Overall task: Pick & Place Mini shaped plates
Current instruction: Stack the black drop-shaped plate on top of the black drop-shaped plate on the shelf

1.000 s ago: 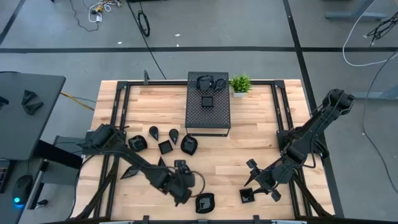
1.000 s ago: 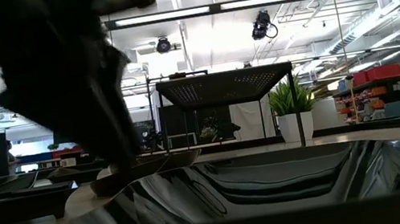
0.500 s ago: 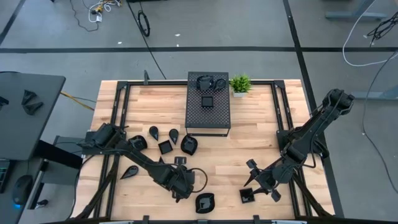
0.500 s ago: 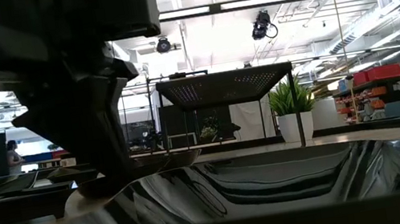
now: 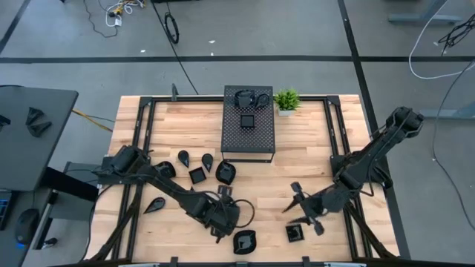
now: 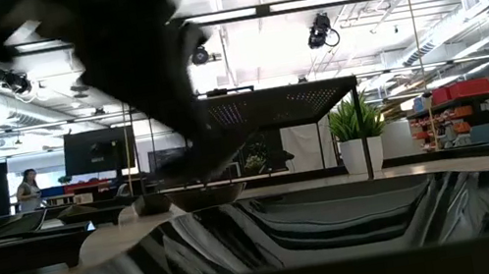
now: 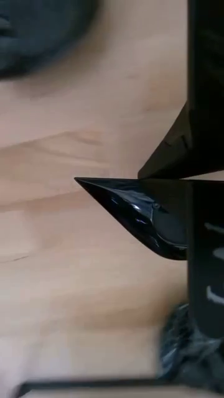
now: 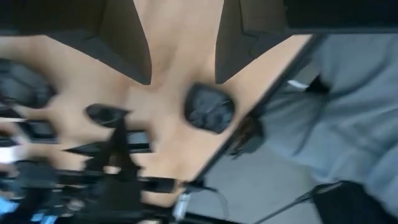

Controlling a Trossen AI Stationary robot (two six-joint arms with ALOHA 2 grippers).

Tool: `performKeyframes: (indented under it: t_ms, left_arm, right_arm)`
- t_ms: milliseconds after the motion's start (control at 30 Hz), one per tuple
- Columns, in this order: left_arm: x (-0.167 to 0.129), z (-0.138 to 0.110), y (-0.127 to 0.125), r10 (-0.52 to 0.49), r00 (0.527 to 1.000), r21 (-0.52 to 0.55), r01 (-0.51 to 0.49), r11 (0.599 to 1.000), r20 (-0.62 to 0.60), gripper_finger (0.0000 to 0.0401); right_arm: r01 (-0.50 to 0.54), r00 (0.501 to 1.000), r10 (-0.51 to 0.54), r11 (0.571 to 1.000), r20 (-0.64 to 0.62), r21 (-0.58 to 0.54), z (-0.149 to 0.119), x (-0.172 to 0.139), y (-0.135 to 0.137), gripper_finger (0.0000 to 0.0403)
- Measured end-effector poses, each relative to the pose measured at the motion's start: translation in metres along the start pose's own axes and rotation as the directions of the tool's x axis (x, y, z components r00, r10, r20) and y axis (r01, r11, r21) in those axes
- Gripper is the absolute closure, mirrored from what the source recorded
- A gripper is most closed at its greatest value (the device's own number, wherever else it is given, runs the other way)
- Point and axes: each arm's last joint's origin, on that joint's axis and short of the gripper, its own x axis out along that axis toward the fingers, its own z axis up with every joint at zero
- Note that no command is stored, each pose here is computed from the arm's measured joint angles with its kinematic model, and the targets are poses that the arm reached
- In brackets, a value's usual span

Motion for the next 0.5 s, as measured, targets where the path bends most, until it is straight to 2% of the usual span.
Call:
performKeyframes:
  t_ms: [133,233,333,433,500]
  left_arm:
    - [-0.009,0.027,0.016,0.006,0.996,0.086,-0.014,0.996,0.087,0.0399]
    - [-0.017,0.049,0.031,-0.034,0.986,0.154,0.008,0.988,0.163,0.0399]
    - [-0.023,0.068,0.046,-0.166,0.954,0.218,0.112,0.97,0.249,0.04]
    - [-0.026,0.082,0.062,-0.321,0.886,0.26,0.241,0.935,0.333,0.04]
    - [-0.025,0.086,0.071,-0.403,0.836,0.28,0.313,0.908,0.373,0.04]
  right_arm:
    - [0.049,0.999,-0.049,0.999,0.009,-0.02,0.003,0.005,-0.02,0.0222]
    - [0.05,0.999,-0.049,0.992,0.006,-0.117,0.004,0.007,-0.033,0.0222]
    - [0.033,0.999,-0.029,0.962,0.02,-0.27,0.006,0.01,-0.039,0.0222]
    - [0.014,0.999,0.005,0.898,0.042,-0.439,0.006,0.016,-0.038,0.0222]
    - [0.013,0.998,0.017,0.862,0.055,-0.506,0.006,0.021,-0.037,0.0222]
